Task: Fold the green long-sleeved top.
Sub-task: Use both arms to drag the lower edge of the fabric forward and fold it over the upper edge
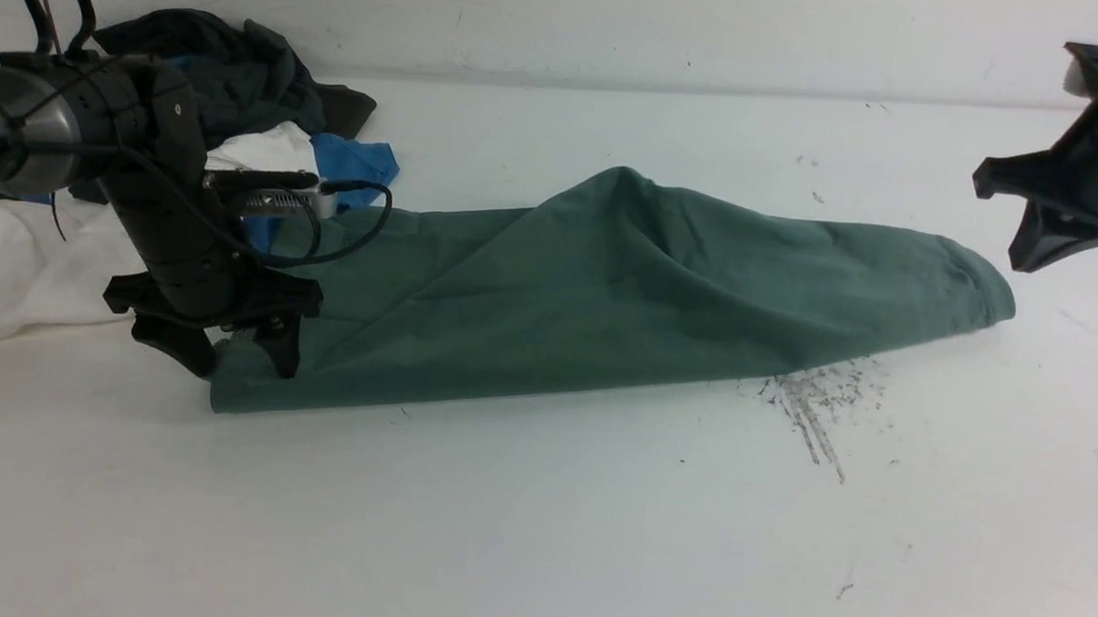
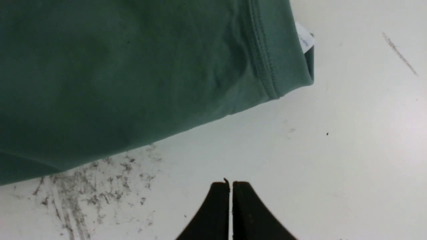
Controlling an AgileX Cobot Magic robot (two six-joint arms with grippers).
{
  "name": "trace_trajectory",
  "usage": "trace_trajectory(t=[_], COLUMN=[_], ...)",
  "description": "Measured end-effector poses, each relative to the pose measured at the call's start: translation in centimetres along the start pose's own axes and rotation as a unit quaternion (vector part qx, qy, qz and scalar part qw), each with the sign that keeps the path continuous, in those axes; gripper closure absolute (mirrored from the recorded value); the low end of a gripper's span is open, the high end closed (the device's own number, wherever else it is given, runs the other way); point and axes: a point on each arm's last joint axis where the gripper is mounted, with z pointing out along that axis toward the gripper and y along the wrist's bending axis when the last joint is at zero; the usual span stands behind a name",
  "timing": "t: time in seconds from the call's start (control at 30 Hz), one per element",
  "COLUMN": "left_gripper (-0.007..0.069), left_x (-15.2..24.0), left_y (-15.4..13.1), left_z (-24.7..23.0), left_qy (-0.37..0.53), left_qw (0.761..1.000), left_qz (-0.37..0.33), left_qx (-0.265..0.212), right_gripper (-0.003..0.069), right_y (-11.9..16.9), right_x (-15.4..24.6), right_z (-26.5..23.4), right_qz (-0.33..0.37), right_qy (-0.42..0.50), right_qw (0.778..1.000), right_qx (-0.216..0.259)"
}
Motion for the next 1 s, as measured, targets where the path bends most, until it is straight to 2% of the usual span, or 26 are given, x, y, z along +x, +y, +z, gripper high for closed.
trace_trajectory(t=[0.03,0.1,0.17,0.2,0.23,0.3,0.37,0.47,0.6,0.7,0.77,0.83,0.87,0.9,0.97,1.0], left_gripper=[-0.0003,-0.0050,-0.0055,-0.0043,-0.0017,0.0083,0.0239,0.0482,0.0479,0.0479,0.0479,0.0479,0.0479,0.0479,0.0479,0.0479], left_x=[0.0,-0.1,-0.1,-0.2,-0.2,-0.3,-0.4,-0.5,-0.5,-0.5,-0.5,-0.5,-0.5,-0.5,-0.5,-0.3], left_y=[0.0,0.1,0.1,0.1,0.1,0.2,0.2,0.1,0.1,0.1,0.1,0.1,0.1,0.1,0.1,0.1], left_z=[0.1,1.3,1.4,1.5,1.6,1.6,1.6,1.6,1.6,1.6,1.6,1.6,1.6,1.5,1.3,1.1], left_qy=[0.000,0.011,0.011,0.013,0.014,0.013,0.009,0.002,0.002,0.001,0.001,0.003,0.003,0.002,0.002,0.006], left_qw=[1.000,1.000,1.000,1.000,1.000,1.000,1.000,1.000,1.000,1.000,1.000,1.000,1.000,1.000,1.000,1.000], left_qz=[-0.003,-0.008,-0.008,-0.008,-0.008,-0.007,-0.005,0.001,0.014,0.017,0.018,0.018,0.019,0.019,0.020,0.021], left_qx=[0.000,0.000,0.000,-0.001,-0.001,-0.002,-0.002,0.001,0.002,0.001,0.001,0.000,-0.001,-0.001,-0.002,-0.002], right_gripper=[0.0631,0.0561,0.0505,0.0447,0.0397,0.0291,0.0195,0.0090,0.0050,0.0071,0.0125,0.0239,0.0333,0.0481,0.0594,0.0624], right_y=[-0.1,-0.2,-0.3,-0.4,-0.5,-0.6,-0.8,-1.1,-1.0,-0.6,-0.5,-0.5,-0.5,-0.5,-0.5,-0.5], right_x=[0.0,0.0,0.0,0.0,0.1,0.1,-0.2,-0.8,-1.4,-1.3,-1.1,-0.9,-0.7,-0.6,-0.3,-0.1], right_z=[0.0,0.9,1.7,2.5,3.2,4.7,6.0,7.7,9.0,10.3,11.3,11.8,11.8,11.7,11.2,10.8], right_qz=[0.000,-0.004,-0.004,-0.003,-0.001,0.005,0.007,0.019,0.049,0.059,0.061,0.053,0.045,0.035,0.025,0.020], right_qy=[0.000,0.009,0.018,0.027,0.034,0.042,0.037,0.005,-0.023,-0.018,-0.007,0.005,0.012,0.021,0.036,0.046], right_qw=[1.000,1.000,1.000,1.000,0.999,0.999,0.999,1.000,0.999,0.998,0.997,0.998,0.998,0.998,0.998,0.998], right_qx=[0.001,0.006,0.007,0.008,0.008,0.008,0.010,0.016,-0.003,-0.031,-0.040,-0.041,-0.041,-0.041,-0.041,-0.038])
